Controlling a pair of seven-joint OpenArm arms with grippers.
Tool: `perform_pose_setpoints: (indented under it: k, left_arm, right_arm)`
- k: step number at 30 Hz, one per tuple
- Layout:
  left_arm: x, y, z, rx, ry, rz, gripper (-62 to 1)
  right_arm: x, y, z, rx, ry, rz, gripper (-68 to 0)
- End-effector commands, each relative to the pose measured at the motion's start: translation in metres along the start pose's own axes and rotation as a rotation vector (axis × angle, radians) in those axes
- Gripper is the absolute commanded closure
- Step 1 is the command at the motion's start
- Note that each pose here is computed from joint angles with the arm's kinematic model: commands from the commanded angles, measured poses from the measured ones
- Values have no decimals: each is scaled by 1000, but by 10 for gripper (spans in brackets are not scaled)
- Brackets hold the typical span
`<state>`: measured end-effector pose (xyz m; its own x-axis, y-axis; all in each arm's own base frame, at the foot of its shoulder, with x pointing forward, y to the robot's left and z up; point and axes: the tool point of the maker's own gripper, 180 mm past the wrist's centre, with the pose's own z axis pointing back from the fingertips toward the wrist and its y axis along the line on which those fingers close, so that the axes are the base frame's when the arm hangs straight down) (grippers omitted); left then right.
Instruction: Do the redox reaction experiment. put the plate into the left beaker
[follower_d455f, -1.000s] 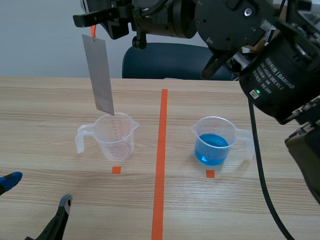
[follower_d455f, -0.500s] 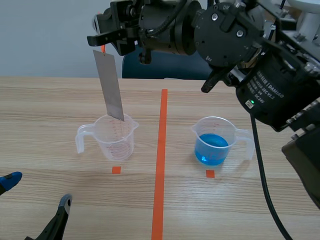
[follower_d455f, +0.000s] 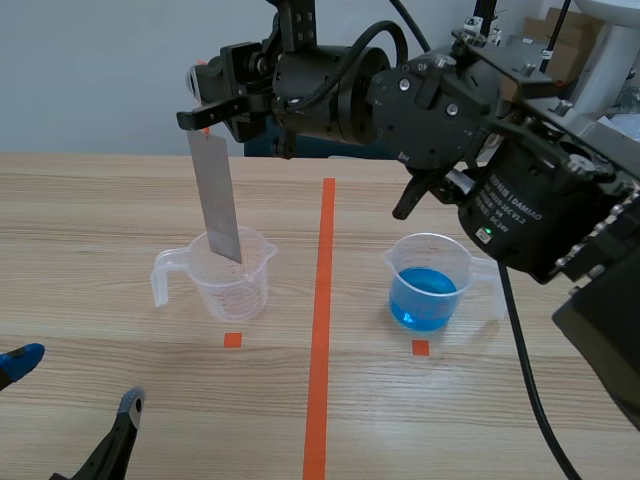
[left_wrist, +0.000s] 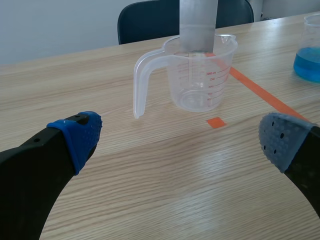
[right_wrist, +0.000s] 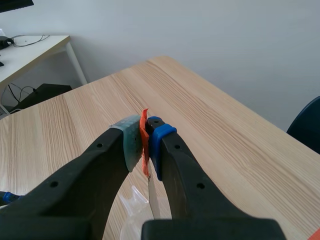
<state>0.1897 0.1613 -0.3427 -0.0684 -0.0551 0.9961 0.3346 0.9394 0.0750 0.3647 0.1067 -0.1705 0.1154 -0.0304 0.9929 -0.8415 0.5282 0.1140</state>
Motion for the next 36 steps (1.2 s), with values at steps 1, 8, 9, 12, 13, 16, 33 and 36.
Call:
perform_pose_setpoints:
  k: [1,8,9,12,13,16,33,36]
  left_arm:
    - [9,3,-4,-5,-32,-8,-623]
    - [9,3,-4,-5,-32,-8,-623]
    - [9,3,-4,-5,-32,-8,-623]
    - [9,3,-4,-5,-32,-8,-623]
    - [9,3,-4,-5,-32,-8,-623]
    - [9,3,-4,-5,-32,-8,-623]
    - [9,3,-4,-5,-32,-8,-623]
    - [9,3,-4,-5,-32,-8,-623]
  right_arm:
    - [5,2,-3,11,-21,2,-4]
    - [-9,8,-7,34,-21,8,-4]
    - [-10,9,-7,36,-23,7,-4]
    - [-13,10,-8,39,-28,1,-4]
    - [-14,10,-8,38,-30,-1,-4]
    - [-18,10,-9,39,-29,-6,-4]
    - [-29,16,-10,49,-37,25,-4]
    - [-31,15,-10,46,-36,27,-4]
